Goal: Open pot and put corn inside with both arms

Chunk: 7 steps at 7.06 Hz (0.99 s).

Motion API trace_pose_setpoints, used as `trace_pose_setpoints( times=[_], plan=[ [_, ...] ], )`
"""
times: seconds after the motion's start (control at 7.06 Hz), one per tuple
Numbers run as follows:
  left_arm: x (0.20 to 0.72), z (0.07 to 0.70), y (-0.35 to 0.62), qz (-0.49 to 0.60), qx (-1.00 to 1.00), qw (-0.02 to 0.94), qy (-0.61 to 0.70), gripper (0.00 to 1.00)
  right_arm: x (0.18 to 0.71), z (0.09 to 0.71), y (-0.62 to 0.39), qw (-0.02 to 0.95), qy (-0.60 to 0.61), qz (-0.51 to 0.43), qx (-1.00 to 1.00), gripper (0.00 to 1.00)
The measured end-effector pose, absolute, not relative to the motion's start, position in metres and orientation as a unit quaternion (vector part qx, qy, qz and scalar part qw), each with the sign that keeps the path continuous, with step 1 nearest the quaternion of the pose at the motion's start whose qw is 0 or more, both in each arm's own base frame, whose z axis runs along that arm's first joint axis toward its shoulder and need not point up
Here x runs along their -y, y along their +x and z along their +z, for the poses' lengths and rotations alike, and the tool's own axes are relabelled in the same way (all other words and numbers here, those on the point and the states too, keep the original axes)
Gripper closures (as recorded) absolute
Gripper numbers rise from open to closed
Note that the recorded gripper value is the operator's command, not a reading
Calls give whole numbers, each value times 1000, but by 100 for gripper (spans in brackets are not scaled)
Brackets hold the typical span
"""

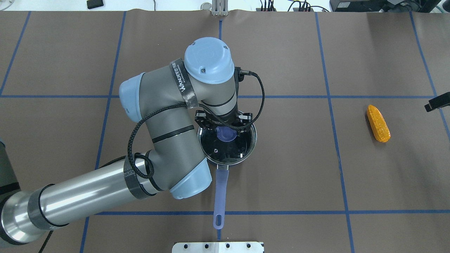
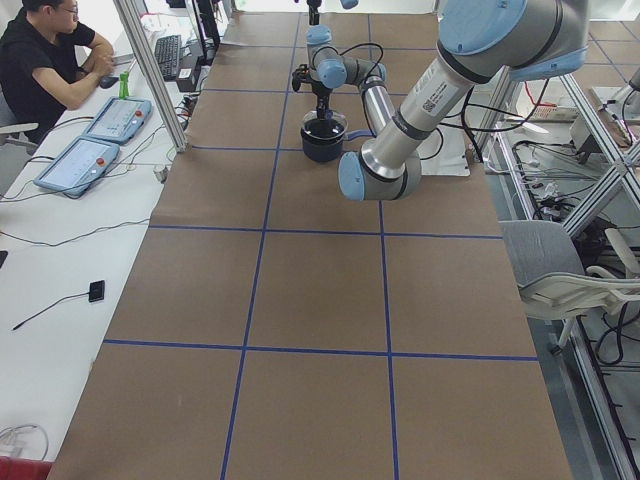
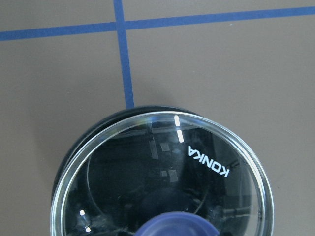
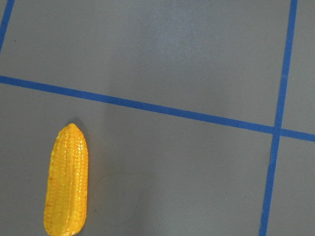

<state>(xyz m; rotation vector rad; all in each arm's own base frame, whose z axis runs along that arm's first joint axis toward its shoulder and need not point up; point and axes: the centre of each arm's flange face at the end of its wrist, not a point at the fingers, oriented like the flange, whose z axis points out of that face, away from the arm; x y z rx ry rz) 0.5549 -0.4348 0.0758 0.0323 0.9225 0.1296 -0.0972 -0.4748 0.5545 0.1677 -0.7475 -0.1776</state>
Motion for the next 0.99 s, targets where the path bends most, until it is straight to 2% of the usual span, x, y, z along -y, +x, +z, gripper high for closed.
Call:
trace_pose_setpoints(
  times=[0.28, 0.99],
  plan=[
    [441, 81, 515, 68, -440, 895, 32, 46, 473, 550, -134, 920, 75, -121, 365, 0],
    [481, 166, 392, 118, -419, 897, 73, 46, 476, 541, -247, 926, 50, -153, 341, 0]
  ],
)
